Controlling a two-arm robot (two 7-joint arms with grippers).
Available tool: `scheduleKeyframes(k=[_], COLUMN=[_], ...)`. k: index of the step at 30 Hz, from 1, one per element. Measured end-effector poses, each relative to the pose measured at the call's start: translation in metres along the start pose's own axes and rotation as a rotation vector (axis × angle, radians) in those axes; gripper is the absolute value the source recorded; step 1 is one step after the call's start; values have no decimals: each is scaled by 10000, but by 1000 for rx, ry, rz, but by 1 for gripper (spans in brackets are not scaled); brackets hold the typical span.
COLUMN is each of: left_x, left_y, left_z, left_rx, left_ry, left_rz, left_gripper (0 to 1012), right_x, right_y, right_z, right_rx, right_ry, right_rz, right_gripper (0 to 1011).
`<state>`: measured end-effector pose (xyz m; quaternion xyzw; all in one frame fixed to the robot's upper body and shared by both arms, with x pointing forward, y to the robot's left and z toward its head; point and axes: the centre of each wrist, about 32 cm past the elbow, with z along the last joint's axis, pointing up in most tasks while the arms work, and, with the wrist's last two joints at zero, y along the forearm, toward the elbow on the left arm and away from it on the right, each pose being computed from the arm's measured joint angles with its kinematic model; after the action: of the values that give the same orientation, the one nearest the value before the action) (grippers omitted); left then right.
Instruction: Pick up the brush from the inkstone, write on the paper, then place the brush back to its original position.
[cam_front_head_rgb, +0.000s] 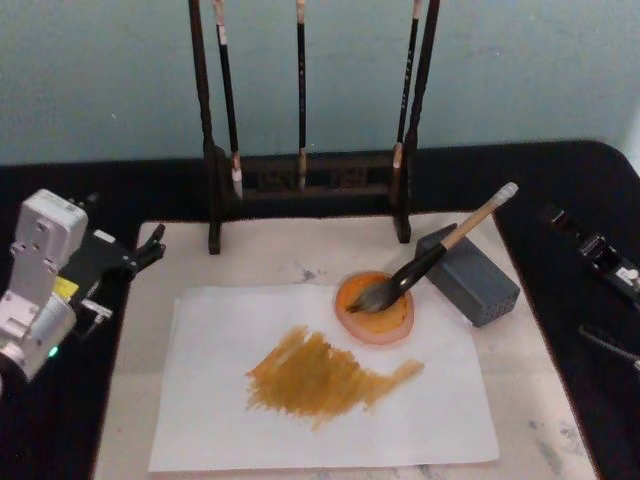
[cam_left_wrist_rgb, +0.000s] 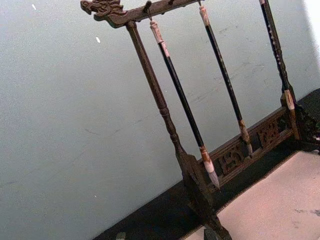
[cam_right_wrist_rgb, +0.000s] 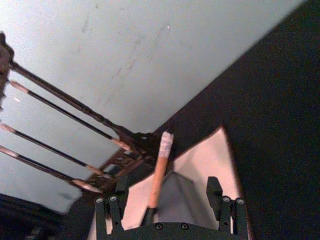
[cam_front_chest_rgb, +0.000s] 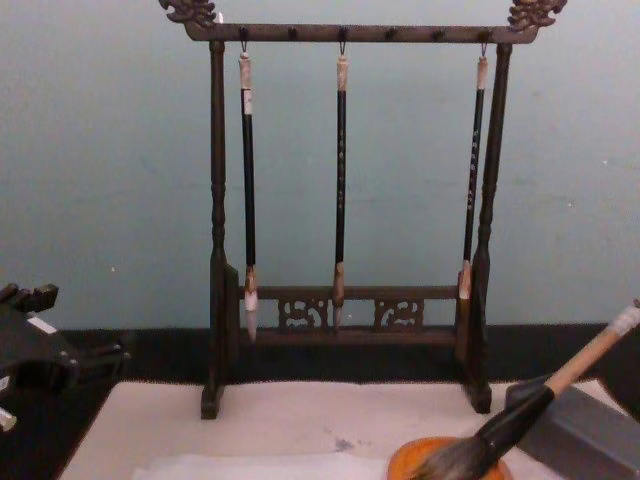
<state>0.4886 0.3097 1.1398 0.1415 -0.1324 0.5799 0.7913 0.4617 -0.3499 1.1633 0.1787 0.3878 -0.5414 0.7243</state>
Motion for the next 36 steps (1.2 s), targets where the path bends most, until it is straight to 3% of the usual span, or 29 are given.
scheduleKeyframes(k=[2,8,21,36], left_x=[0,0,0,0], left_y=[0,0,0,0], left_z=[0,0,0,0], left_rx=[0,0,0,0], left_ry=[0,0,0,0], left_rz=[0,0,0,0], left_gripper=[1010,1010,1010,1010], right_x=[26,53,107,86], right_y=[-2,23,102,851], right_z=[-2,-27,-72,-88], right_rx=[-15,-34,-46,-87], right_ry=[74,169,229,207], right_rz=[19,45,19,27], right_gripper=[1000,1000,1000,1000])
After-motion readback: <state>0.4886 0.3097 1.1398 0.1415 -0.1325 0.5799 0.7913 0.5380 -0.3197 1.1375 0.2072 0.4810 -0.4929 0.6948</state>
